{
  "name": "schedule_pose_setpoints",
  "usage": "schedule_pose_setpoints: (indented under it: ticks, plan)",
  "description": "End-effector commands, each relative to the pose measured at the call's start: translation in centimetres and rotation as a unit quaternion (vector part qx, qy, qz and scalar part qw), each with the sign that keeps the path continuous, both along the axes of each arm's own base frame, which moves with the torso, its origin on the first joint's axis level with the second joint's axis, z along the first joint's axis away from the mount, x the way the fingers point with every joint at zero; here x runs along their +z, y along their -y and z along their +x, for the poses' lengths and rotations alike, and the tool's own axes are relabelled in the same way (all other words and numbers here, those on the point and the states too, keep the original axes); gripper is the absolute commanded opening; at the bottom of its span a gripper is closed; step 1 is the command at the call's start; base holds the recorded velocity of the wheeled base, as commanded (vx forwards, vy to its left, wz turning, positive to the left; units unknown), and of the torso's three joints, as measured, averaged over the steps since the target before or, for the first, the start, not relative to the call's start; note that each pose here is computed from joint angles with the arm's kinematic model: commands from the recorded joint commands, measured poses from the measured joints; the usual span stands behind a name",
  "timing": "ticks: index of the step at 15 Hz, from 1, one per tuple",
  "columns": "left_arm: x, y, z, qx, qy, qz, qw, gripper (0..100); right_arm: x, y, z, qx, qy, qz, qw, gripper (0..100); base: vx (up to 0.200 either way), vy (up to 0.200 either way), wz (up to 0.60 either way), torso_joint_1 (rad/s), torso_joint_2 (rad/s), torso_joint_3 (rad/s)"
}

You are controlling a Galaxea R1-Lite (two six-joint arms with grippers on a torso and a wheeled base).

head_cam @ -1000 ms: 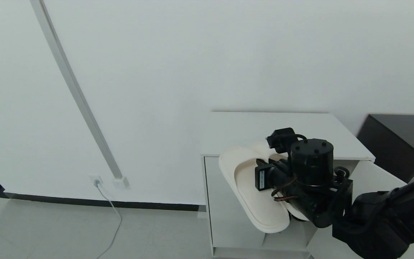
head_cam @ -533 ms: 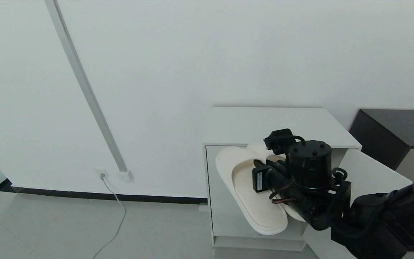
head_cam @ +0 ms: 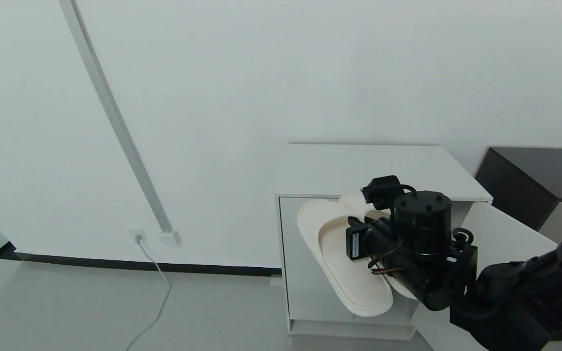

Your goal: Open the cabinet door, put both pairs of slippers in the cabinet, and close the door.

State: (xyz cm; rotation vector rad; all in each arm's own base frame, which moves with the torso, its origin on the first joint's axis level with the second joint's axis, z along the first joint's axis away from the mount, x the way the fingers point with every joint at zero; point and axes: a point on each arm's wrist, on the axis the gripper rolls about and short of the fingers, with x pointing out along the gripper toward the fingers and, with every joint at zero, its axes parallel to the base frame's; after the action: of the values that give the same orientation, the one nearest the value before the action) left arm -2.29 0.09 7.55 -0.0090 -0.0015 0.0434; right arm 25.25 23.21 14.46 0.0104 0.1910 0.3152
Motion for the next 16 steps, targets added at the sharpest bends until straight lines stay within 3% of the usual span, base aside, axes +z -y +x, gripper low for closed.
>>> schedule_pose_setpoints:
  ticks: [1,3,16]
  plan:
    - [0.0,0.0,0.01,0.001,-0.001,0.0,1.0,0,-0.05,0.05,-0.05,0.0,0.001,0.0,1.0,0,0.0,0.0,0.0,0.0,0.0,0.0]
    - [0.0,0.0,0.01,0.001,-0.001,0.0,1.0,0,-0.07,0.02,-0.1,0.001,0.001,0.0,1.0,0,0.0,0.0,0.0,0.0,0.0,0.0]
    - [0.0,0.0,0.01,0.001,-0.001,-0.001,1.0,0,-0.1,-0.18,-1.05,0.009,-0.001,-0.002,1.0,0,0.0,-0.2,0.0,0.003,0.0,0.004]
